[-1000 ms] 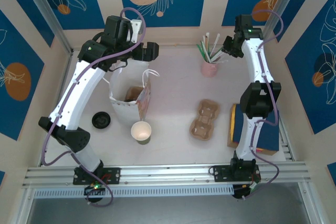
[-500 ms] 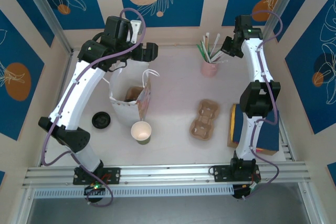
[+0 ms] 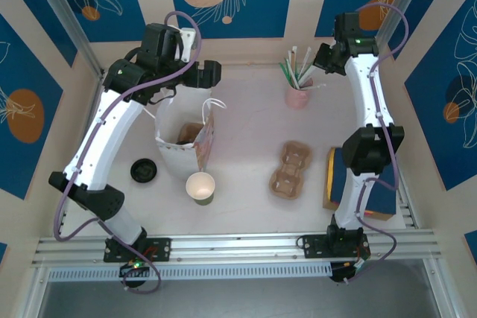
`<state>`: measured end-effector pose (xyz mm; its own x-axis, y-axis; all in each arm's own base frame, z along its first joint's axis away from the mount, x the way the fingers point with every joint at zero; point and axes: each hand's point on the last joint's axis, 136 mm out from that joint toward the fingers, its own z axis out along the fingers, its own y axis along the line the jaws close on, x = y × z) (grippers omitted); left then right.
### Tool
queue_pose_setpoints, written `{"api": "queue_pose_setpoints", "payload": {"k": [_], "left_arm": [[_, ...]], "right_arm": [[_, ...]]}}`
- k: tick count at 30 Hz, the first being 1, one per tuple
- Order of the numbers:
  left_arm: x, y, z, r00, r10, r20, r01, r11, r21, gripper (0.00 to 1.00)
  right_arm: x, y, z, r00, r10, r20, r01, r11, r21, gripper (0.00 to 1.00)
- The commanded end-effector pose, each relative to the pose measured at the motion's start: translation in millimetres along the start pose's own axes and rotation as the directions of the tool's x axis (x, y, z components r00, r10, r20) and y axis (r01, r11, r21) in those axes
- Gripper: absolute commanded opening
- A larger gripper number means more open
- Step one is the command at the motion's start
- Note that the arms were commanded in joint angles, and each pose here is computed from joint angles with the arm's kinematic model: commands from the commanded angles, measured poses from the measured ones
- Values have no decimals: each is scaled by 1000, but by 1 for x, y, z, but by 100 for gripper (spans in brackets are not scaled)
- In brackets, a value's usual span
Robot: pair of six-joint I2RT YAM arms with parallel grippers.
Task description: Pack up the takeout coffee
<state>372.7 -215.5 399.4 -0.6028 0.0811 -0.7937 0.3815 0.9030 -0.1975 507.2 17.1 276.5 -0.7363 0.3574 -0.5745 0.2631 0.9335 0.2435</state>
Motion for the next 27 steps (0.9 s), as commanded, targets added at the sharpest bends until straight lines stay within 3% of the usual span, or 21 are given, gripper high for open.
{"api": "queue_pose_setpoints", "payload": {"k": [1,20,27], "left_arm": [[3,7,-14,1000,8,8,-7,999,-40,100],[4,28,-36,998,-27,54,34,988,-149,100],[8,53,-59,994,-50,95,75,957,-280,100]], "right_arm": [[-7,7,-33,997,-35,63,35,999,-4,0],[5,73,-156,952,-112,285,181,956,-231,0],[26,124,-212,925,-135,356,298,839,-456,0]]}}
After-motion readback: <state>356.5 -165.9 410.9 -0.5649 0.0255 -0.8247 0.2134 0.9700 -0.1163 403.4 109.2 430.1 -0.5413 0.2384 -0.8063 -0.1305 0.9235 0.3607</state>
